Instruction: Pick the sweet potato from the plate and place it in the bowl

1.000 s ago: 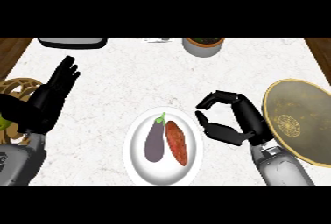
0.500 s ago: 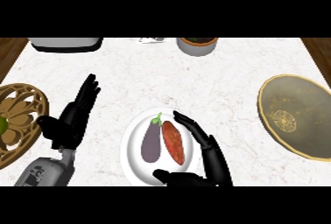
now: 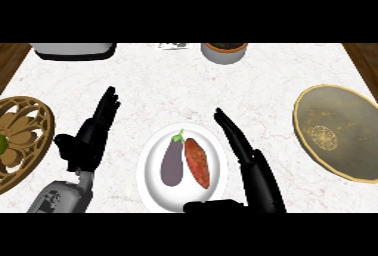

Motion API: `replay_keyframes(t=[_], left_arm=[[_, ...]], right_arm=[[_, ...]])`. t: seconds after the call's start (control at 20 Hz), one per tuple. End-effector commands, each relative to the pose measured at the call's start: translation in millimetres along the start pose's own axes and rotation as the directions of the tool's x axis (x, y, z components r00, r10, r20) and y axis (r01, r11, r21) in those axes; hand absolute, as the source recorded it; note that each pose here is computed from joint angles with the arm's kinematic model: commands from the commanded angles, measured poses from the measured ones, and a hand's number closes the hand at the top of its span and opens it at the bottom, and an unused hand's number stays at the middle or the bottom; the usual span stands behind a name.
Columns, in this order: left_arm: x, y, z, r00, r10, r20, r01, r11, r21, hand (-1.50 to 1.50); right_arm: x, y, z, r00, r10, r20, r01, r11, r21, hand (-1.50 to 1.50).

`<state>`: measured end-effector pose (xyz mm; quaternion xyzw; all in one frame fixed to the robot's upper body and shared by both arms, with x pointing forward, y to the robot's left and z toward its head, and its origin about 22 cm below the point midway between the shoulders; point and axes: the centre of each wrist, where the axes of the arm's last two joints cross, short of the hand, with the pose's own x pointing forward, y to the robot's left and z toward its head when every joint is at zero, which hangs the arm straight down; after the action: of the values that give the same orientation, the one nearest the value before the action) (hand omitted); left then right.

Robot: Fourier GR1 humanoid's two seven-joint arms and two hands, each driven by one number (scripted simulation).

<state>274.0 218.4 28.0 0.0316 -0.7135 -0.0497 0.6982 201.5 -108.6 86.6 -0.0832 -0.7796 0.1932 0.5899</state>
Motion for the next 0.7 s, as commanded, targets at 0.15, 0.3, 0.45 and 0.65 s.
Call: replay_keyframes(t=[0.15, 0.3, 0.45, 0.65], left_arm=[[10.1, -12.0, -5.5, 1.000, -0.008, 0.002, 0.008, 1.000, -0.006, 0.00], [7.9, 6.9, 6.4, 1.000, -0.008, 0.003, 0.009, 1.000, -0.010, 0.00], [-5.0, 2.8, 2.3, 1.000, 0.009, -0.002, -0.009, 1.000, -0.008, 0.00], [-8.0, -4.1, -7.6, 1.000, 0.005, 0.000, -0.005, 1.000, 0.010, 0.00]], right_arm=[[35.3, -14.0, -33.3, 0.973, 0.096, -0.209, -0.068, 0.988, 0.139, -1.50], [33.0, 1.7, -37.3, 0.943, 0.147, -0.297, -0.080, 0.971, 0.227, -1.50], [34.5, 19.5, -57.2, 0.922, 0.208, -0.328, -0.115, 0.953, 0.281, -1.50], [-8.0, 17.1, -28.8, 0.900, 0.229, -0.371, -0.094, 0.933, 0.347, -1.50]])
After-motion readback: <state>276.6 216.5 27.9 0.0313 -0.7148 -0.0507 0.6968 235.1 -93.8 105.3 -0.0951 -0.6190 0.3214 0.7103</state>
